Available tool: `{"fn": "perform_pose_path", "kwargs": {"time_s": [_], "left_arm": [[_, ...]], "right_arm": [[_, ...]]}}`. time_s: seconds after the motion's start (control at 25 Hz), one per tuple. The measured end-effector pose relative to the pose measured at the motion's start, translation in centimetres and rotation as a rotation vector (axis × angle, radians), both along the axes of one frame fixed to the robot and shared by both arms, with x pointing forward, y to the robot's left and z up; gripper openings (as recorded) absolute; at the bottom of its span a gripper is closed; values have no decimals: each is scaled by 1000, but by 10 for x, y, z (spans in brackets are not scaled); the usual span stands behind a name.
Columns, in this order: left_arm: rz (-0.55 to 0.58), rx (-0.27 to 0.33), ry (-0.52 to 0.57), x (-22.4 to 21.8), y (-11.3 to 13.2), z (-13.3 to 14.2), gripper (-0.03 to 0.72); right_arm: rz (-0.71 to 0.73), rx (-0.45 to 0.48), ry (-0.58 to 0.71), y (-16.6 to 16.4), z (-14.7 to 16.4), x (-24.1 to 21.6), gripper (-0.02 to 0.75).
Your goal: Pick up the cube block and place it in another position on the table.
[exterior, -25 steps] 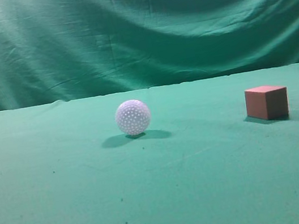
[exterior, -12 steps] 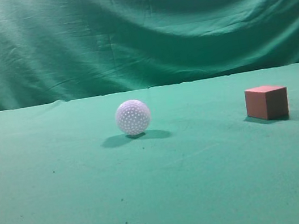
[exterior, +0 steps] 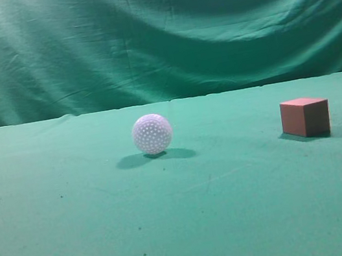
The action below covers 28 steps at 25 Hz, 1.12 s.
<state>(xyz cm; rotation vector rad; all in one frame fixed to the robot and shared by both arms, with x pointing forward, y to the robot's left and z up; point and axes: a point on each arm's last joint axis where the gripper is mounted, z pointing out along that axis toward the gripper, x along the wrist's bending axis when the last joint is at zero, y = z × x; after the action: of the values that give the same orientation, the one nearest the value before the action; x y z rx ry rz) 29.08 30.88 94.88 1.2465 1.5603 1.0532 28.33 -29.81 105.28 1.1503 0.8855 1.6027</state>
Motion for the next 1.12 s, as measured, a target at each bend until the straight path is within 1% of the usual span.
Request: {"fn": "perform_pose_path", "kwargs": {"time_s": [0.08, 0.16, 0.24, 0.48, 0.6, 0.76, 0.84, 0.96, 1.12], "left_arm": [[0, 0, 0, 0, 0, 0, 262], [0, 0, 0, 0, 0, 0, 262], [0, 0, 0, 0, 0, 0, 262], [0, 0, 0, 0, 0, 0, 262], [0, 0, 0, 0, 0, 0, 262], [0, 0, 0, 0, 0, 0, 262], [0, 0, 0, 0, 0, 0, 262], [0, 0, 0, 0, 0, 0, 262], [0, 0, 0, 0, 0, 0, 262]], "right_arm": [[64, 31, 126, 5, 20, 4, 0], [130, 36, 263, 11, 37, 8, 0], [175, 21, 405, 16, 41, 17, 0], [197, -19, 625, 20, 29, 47, 0], [230, -97, 746, 23, 26, 59, 0], [335, -187, 1015, 31, 14, 84, 0], [411, -247, 1111, 42, 10, 96, 0], [518, -393, 1214, 64, 2, 113, 0], [534, -581, 1338, 88, -7, 133, 0]]}}
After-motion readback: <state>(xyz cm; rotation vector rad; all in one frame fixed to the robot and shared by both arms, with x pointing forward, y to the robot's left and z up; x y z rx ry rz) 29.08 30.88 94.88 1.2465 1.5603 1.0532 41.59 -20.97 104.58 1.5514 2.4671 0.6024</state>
